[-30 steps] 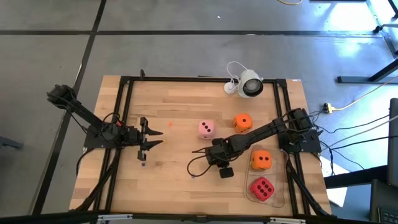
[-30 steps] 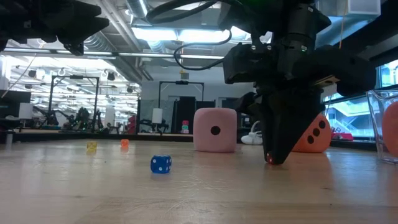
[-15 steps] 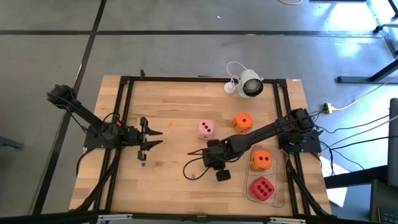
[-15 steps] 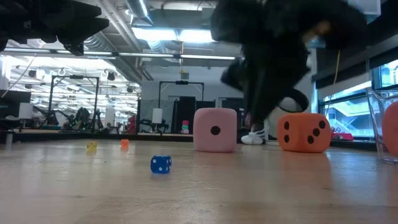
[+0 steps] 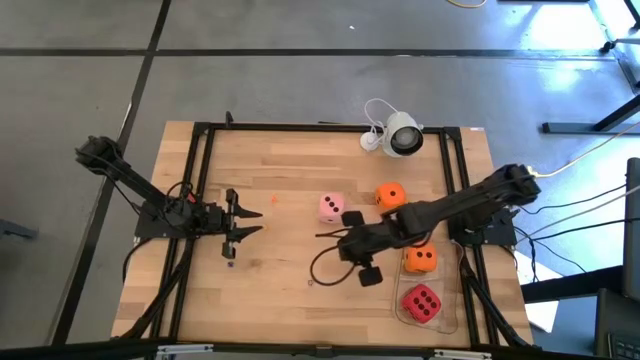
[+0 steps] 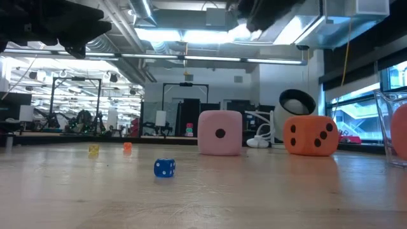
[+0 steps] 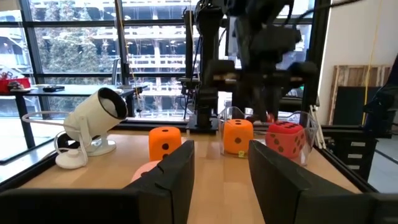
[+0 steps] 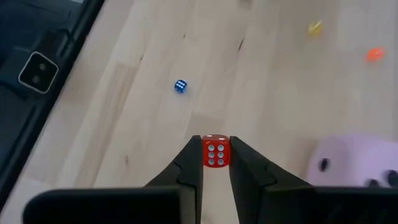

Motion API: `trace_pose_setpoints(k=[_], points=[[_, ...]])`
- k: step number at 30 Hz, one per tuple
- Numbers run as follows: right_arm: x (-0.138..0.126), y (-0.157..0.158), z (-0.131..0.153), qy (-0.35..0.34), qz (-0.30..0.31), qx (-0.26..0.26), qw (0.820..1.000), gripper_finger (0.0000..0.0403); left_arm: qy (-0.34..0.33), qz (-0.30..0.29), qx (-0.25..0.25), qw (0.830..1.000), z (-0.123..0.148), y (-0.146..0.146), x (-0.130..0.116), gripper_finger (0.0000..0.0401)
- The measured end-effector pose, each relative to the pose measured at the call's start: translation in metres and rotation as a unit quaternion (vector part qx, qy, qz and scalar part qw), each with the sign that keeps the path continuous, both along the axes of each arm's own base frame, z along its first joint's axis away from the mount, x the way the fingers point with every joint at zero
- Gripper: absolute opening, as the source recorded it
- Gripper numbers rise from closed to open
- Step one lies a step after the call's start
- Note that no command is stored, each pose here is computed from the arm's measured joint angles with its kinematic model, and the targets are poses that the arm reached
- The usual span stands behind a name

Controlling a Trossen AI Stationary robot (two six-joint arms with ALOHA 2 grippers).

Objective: Pick & Place Dice
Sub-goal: Put the small red die into the transparent container

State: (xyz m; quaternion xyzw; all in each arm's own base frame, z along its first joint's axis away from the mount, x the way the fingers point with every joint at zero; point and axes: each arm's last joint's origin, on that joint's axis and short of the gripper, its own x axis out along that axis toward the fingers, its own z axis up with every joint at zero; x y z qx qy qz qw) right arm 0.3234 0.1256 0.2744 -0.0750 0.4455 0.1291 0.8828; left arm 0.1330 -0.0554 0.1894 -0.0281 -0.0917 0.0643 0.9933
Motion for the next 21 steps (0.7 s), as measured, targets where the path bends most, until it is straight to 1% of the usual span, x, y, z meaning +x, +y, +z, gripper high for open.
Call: trace_pose_setpoints(k=[5, 9, 16, 21], points=[[-0.014, -0.002, 0.019, -0.023, 0.017, -0.005, 1.0, 0.0051, -0.003, -0.001, -0.005, 1.0, 0.0, 0.0, 0.0, 0.0143], [-0.028, -0.006, 0.029, -0.009, 0.013, -0.004, 1.0, 0.0051, -0.003, -0.001, -0.007, 1.0, 0.001, 0.0, 0.0, 0.0143], [-0.059, -0.019, 0.042, 0.053, -0.04, 0.005, 0.998, 0.0051, -0.003, -0.001, -0.007, 1.0, 0.001, 0.0, 0.0, 0.0143], [-0.085, -0.028, 0.049, 0.119, -0.105, 0.021, 0.987, 0.0051, -0.004, -0.002, -0.01, 1.0, 0.0, 0.0, 0.0, 0.0143]])
